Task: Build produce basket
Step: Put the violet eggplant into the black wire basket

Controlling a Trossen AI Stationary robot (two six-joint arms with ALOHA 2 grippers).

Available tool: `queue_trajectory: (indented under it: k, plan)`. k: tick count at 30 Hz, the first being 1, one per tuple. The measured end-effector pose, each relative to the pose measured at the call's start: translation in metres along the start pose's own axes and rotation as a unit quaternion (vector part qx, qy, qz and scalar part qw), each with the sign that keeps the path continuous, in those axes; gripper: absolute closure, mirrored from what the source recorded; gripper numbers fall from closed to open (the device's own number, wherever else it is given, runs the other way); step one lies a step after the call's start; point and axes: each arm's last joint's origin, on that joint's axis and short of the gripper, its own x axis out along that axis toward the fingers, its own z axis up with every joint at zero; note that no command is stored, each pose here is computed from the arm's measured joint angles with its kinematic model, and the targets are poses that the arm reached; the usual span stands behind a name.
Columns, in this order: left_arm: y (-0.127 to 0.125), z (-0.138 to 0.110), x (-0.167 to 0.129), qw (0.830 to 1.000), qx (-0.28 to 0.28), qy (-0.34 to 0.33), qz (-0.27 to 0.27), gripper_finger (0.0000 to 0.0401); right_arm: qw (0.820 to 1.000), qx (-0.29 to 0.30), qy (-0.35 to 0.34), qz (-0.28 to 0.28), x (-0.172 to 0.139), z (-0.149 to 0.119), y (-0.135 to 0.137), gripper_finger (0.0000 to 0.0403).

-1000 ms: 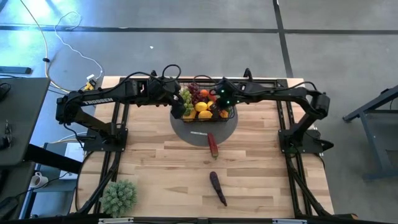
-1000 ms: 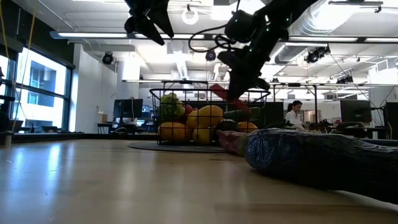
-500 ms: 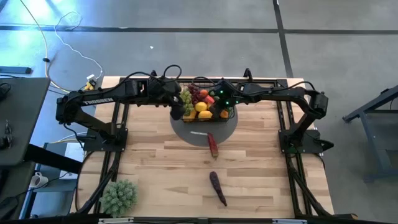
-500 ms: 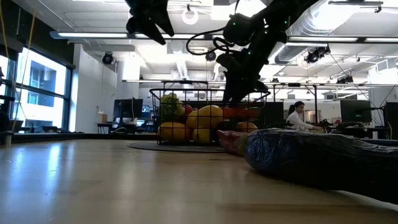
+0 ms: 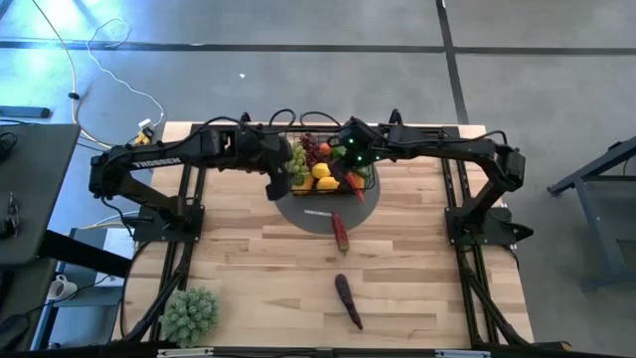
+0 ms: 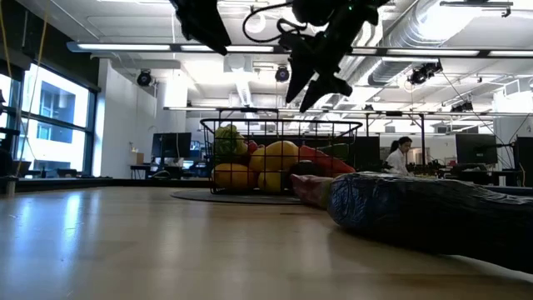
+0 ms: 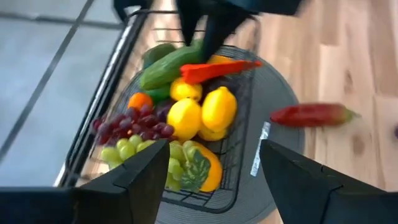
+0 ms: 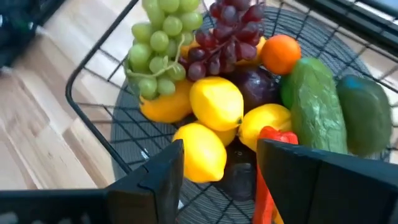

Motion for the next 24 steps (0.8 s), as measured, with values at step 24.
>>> queue_trajectory:
  k: [24]
  plan:
    - [-0.032, -0.002, -0.006, 0.970, 0.220, -0.017, -0.102, 0.0160, 0.972, 0.187, 0.113, -0.085, -0.041, -0.049, 0.054, 0.0218]
